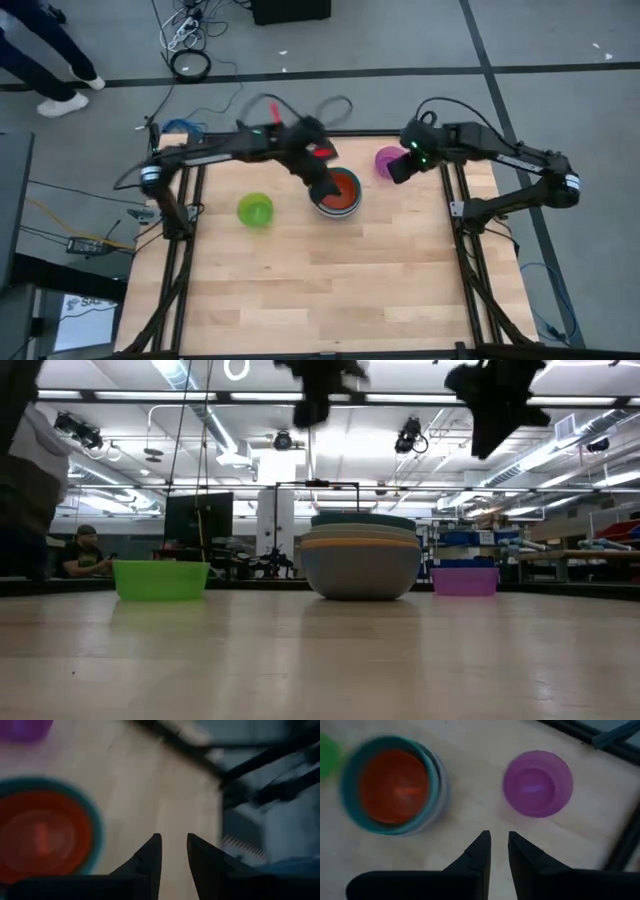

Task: Nest bowls inside each other
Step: Stack the purple bowl on top of the orange bowl, then stack the light green bowl on top of the purple bowl, then return to Home Position

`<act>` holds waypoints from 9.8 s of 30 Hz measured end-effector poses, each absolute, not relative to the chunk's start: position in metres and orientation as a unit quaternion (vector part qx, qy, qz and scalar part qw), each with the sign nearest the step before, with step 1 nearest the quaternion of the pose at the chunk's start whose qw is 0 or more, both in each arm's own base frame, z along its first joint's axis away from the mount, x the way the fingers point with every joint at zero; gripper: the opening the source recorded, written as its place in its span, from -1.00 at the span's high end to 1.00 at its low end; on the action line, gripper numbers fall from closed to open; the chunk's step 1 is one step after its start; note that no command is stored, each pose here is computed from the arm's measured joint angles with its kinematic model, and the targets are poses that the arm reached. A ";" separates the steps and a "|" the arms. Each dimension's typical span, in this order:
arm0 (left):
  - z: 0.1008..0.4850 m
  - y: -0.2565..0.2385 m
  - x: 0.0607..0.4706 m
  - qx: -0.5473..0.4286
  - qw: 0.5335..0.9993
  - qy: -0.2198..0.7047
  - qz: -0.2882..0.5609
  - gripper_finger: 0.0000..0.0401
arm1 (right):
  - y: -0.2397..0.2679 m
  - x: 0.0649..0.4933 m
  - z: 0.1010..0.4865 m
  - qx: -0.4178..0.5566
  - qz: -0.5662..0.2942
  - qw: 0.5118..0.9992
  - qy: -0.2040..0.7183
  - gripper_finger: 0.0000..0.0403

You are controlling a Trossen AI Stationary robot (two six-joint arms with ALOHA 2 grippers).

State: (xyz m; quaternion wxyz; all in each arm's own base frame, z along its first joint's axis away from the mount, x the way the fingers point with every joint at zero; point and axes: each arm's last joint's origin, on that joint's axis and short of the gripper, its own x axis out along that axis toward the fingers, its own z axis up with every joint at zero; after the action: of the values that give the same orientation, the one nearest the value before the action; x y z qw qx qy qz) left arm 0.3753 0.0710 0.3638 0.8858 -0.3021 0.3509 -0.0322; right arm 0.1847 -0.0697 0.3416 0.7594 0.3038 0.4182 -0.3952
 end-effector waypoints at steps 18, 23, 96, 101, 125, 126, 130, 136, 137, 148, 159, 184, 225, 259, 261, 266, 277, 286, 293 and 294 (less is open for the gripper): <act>0.510 0.034 0.225 -0.315 0.944 0.053 0.080 0.49 | -0.179 0.215 0.255 0.334 -0.240 0.698 0.586 0.72; 0.510 0.031 0.224 -0.319 0.943 0.052 0.076 0.49 | -0.185 0.225 0.239 0.300 -0.238 0.692 0.612 0.72; 0.414 0.059 0.253 -0.104 0.826 0.426 0.355 0.49 | -0.084 0.333 0.333 0.238 -0.105 0.885 0.387 1.00; 0.410 0.058 0.244 -0.109 0.802 0.460 0.364 0.49 | -0.088 0.350 0.310 0.261 -0.109 0.842 0.460 0.99; 0.424 0.052 0.206 -0.080 0.793 0.475 0.374 0.49 | -0.069 0.331 0.358 0.284 -0.158 0.827 0.459 0.47; 0.424 0.052 0.206 -0.078 0.793 0.475 0.373 0.49 | -0.067 0.330 0.362 0.280 -0.164 0.834 0.447 0.47; 0.424 0.052 0.206 -0.062 0.792 0.485 0.364 0.49 | -0.061 0.324 0.370 0.284 -0.193 0.836 0.429 0.49; 0.421 0.060 0.208 -0.023 0.784 0.517 0.343 0.50 | -0.051 0.293 0.402 0.301 -0.245 0.847 0.365 0.50; 0.419 0.062 0.209 -0.019 0.783 0.526 0.331 0.51 | -0.048 0.286 0.409 0.303 -0.252 0.850 0.350 0.50; 0.319 0.069 0.227 -0.100 0.728 0.662 0.144 0.72 | -0.029 0.193 0.459 0.340 -0.331 0.849 0.233 0.50; 0.249 0.037 0.230 -0.170 0.710 0.679 -0.074 0.60 | -0.025 0.198 0.455 0.330 -0.349 0.845 0.234 0.50; 0.213 0.039 0.235 -0.114 0.747 0.654 -0.043 0.48 | -0.024 0.257 0.435 0.342 -0.299 0.852 0.261 0.50; 0.155 0.049 0.257 -0.168 0.709 0.685 0.019 0.93 | -0.023 0.257 0.435 0.373 -0.294 0.842 0.256 0.50; 0.284 0.089 0.399 -0.233 0.880 0.414 -0.018 0.98 | -0.016 0.229 0.452 0.390 -0.338 0.836 0.188 0.56; 0.276 0.090 0.402 -0.247 0.870 0.426 -0.013 0.95 | -0.015 0.224 0.455 0.390 -0.339 0.837 0.179 0.56; 0.277 0.090 0.404 -0.263 0.870 0.416 -0.010 0.83 | -0.014 0.217 0.459 0.390 -0.338 0.840 0.170 0.56; 0.278 0.088 0.405 -0.312 0.856 0.413 -0.013 0.65 | -0.014 0.217 0.459 0.383 -0.338 0.842 0.173 0.56; 0.283 0.086 0.403 -0.348 0.842 0.409 -0.051 0.64 | -0.014 0.217 0.458 0.380 -0.339 0.842 0.177 0.56; 0.356 0.083 0.384 -0.363 0.887 0.264 -0.113 0.64 | -0.015 0.213 0.454 0.348 -0.357 0.844 0.200 0.56; 0.368 0.085 0.378 -0.355 0.897 0.238 -0.109 0.64 | -0.015 0.213 0.454 0.341 -0.357 0.846 0.202 0.56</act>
State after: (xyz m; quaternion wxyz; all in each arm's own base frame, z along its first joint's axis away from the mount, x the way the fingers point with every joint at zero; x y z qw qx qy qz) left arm 0.3775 0.0852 0.3681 0.8972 -0.3554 0.2384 -0.1092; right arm 0.2134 -0.0153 0.4542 0.8462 0.3406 0.2017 -0.3568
